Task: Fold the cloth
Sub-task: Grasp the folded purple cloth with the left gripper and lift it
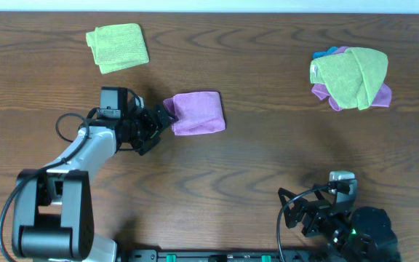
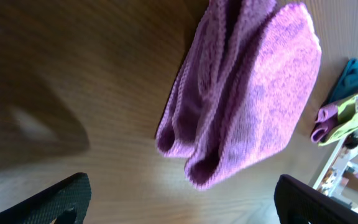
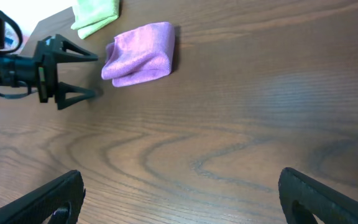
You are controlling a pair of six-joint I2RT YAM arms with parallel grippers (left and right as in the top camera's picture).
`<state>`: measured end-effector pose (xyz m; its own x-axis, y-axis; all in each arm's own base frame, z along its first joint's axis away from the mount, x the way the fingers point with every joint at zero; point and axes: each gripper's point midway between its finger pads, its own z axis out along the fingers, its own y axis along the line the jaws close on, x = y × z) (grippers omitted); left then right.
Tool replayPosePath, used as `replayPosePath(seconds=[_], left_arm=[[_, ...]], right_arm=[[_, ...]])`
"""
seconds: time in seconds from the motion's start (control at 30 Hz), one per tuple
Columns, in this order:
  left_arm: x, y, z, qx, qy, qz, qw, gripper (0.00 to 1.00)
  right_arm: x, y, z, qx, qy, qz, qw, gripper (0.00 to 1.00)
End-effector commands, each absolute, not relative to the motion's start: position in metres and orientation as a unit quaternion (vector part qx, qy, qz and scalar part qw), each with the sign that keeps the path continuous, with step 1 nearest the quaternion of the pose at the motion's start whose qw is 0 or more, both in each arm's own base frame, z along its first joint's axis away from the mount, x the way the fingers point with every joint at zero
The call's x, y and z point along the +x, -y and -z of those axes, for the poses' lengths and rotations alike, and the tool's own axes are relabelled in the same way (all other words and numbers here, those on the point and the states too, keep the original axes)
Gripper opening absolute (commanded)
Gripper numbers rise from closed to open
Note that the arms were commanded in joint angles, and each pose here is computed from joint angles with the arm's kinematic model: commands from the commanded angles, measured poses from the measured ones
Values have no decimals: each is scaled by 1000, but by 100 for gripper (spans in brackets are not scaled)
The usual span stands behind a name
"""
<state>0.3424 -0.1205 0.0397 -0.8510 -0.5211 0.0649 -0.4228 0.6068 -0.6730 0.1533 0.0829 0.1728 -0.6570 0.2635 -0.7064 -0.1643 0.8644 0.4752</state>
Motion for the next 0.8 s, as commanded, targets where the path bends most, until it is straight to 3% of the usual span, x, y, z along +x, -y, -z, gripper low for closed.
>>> replayPosePath(seconds=[0.0, 0.5, 0.6, 0.77], left_arm=[[342, 129, -32, -277, -889, 361, 54, 96], [354, 155, -2, -290, -880, 373, 42, 100], [358, 158, 4, -285, -882, 374, 47, 92], [360, 167, 18, -272, -886, 372, 50, 69]], right_arm=[[153, -81, -171, 40, -873, -260, 412, 99], [153, -81, -171, 40, -873, -260, 412, 99], [153, -81, -171, 40, -873, -260, 412, 99], [153, -81, -171, 40, -873, -260, 411, 99]])
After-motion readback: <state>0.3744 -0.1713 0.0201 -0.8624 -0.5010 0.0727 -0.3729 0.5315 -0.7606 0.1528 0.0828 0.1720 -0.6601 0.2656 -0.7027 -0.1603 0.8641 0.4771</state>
